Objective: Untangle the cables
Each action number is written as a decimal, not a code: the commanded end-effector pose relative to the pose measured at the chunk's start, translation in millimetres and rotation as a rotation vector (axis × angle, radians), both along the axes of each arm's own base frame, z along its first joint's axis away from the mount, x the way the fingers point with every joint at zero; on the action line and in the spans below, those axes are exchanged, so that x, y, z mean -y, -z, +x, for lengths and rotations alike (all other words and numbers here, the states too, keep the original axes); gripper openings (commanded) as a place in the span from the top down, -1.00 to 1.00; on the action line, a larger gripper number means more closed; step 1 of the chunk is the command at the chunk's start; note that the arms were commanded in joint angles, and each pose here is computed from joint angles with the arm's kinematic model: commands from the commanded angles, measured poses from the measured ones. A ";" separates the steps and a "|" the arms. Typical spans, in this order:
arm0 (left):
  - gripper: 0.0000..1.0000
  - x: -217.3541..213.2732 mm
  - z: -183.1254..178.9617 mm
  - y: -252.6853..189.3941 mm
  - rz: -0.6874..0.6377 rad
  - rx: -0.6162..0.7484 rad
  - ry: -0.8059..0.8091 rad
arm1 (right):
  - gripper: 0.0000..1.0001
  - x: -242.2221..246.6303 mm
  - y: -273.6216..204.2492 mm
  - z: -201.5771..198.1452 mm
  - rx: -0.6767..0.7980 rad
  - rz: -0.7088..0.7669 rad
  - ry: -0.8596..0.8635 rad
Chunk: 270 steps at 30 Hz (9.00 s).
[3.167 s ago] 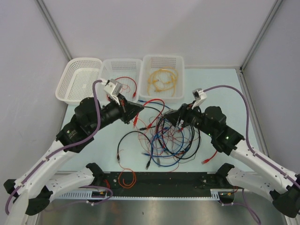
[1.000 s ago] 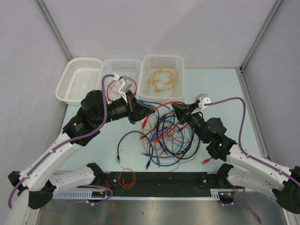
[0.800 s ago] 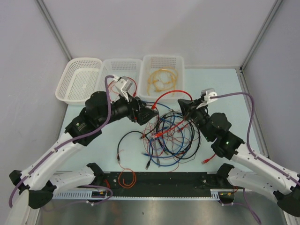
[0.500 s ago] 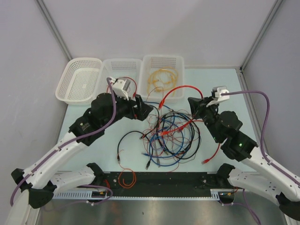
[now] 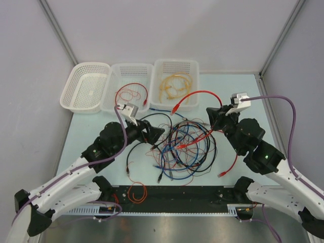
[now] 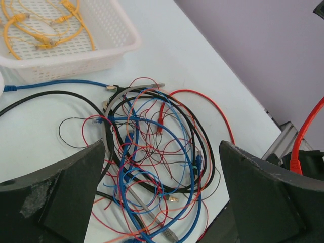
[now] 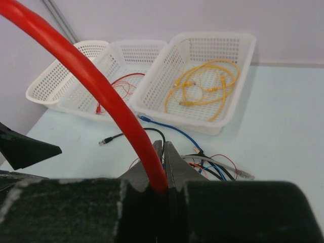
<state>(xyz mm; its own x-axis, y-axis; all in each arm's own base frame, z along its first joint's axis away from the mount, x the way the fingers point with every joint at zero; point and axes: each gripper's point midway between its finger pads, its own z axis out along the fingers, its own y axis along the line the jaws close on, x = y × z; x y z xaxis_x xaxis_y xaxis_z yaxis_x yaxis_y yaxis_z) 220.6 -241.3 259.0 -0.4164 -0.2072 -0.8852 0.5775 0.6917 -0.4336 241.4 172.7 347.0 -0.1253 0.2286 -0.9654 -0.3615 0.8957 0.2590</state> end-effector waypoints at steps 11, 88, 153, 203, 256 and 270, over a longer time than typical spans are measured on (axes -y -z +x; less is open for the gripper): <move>-0.98 33.6 -31.2 10.2 -0.054 -0.035 0.257 | 1.00 7.5 -3.1 -5.2 -0.049 0.013 0.020; 1.00 122.8 -58.2 -26.8 0.150 0.057 0.550 | 1.00 98.4 -56.8 -27.2 0.099 0.346 0.218; 1.00 -98.2 343.3 -171.0 0.380 0.381 -0.685 | 1.00 75.5 62.2 33.6 -0.168 0.142 0.294; -0.99 57.8 15.3 -142.5 0.017 0.448 0.262 | 1.00 -2.0 89.4 -31.2 -0.351 0.145 -0.185; 1.00 -72.7 195.6 -75.7 0.123 -0.009 -0.402 | -0.57 30.1 79.8 -22.4 -0.273 0.098 0.026; 1.00 -141.1 300.9 -131.0 0.108 0.061 -0.713 | -0.54 28.1 102.3 0.8 -0.340 0.044 0.046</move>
